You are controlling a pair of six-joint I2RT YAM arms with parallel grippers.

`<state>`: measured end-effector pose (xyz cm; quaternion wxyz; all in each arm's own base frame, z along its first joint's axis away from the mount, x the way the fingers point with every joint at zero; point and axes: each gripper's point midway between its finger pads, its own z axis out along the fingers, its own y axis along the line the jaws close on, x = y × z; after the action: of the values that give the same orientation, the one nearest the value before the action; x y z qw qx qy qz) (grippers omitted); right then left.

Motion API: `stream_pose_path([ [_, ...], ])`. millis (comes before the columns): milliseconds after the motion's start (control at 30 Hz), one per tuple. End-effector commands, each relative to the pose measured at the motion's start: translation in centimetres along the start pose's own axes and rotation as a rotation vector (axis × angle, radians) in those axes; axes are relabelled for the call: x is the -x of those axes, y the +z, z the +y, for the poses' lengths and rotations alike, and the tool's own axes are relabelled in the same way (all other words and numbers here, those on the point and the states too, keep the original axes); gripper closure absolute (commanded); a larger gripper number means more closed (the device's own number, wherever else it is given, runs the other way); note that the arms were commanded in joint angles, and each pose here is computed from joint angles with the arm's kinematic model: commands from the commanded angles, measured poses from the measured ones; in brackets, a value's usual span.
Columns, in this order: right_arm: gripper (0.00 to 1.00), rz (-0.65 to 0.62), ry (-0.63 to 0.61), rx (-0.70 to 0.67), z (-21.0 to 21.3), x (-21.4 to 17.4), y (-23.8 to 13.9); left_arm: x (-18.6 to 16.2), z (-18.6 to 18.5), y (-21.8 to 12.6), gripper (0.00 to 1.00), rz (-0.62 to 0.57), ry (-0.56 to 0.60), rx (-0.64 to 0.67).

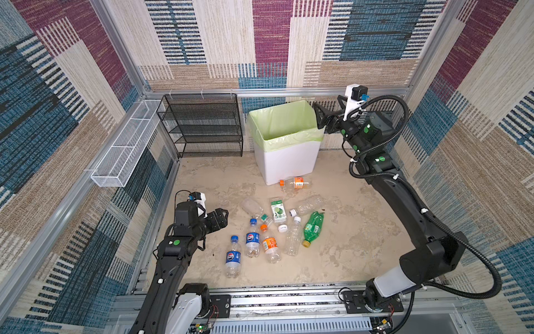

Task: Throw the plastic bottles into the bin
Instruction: 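Withdraw the right gripper from the bin while the left gripper reaches toward the Pepsi bottles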

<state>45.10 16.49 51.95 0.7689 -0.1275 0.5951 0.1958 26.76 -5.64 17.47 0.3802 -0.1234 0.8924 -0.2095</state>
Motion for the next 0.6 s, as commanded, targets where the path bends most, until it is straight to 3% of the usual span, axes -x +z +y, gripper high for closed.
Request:
stream_pose_path([
  [0, 0.03, -0.021, -0.006, -0.033, -0.3, -0.3, -2.0, -1.5, 0.5, 0.2, 0.17, 0.029, -0.048, 0.028],
  [300, 0.03, 0.183, 0.071, -0.083, -0.6, -9.0, -7.8, -5.7, 1.2, 1.0, 0.17, 0.117, -0.084, 0.120],
  [567, 0.03, 0.352, 0.147, -0.069, 0.0, -14.7, -10.0, -7.6, 2.9, 0.7, 0.16, 0.157, -0.120, 0.209],
])
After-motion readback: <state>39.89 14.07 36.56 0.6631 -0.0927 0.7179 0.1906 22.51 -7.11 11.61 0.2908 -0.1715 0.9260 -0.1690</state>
